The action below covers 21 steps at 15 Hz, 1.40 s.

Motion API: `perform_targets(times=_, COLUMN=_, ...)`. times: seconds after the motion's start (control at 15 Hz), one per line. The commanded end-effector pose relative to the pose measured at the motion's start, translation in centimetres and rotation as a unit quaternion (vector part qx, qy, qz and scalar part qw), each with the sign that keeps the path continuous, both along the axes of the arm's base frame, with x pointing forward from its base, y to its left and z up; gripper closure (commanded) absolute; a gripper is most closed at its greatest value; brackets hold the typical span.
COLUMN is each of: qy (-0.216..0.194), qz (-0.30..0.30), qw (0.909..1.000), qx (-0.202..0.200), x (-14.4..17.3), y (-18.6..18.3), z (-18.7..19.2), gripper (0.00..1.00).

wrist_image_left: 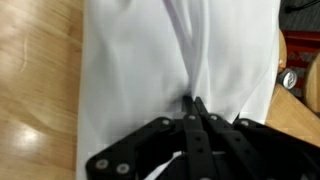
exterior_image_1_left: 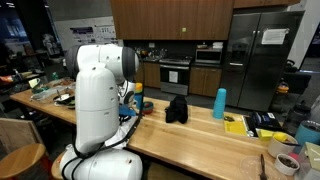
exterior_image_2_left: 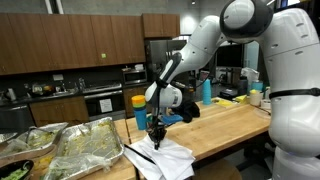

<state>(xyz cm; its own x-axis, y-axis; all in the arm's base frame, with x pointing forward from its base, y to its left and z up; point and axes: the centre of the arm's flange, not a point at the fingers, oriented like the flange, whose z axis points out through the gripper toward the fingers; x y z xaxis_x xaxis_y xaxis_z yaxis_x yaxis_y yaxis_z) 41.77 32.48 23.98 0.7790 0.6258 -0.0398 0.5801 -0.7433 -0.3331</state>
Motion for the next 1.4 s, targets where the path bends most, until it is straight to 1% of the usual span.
perform_targets(times=0.0, qy=-0.039, qz=-0.013, qw=0.9991, qx=0.006, x=1.9, y=-0.9, z=-0.8, gripper=1.0)
perform_targets(times=0.27, qy=-0.086, qz=-0.053, qw=0.9947, qx=0.018, x=4.7, y=-3.4, z=0.2, gripper=1.0)
perform_targets(times=0.6, qy=-0.121, qz=-0.103, qw=0.9866, qx=0.036, x=7.5, y=-6.8, z=1.8, gripper=1.0)
perform_targets(times=0.93, qy=-0.132, qz=-0.13, qw=0.9815, qx=0.05, x=9.3, y=-9.1, z=3.3, gripper=1.0)
perform_targets(times=1.13, qy=-0.137, qz=-0.145, qw=0.9782, qx=0.058, x=9.4, y=-10.3, z=4.2, gripper=1.0)
perform_targets(times=1.33, qy=-0.144, qz=-0.174, qw=0.9717, qx=0.069, x=9.3, y=-12.5, z=5.8, gripper=1.0)
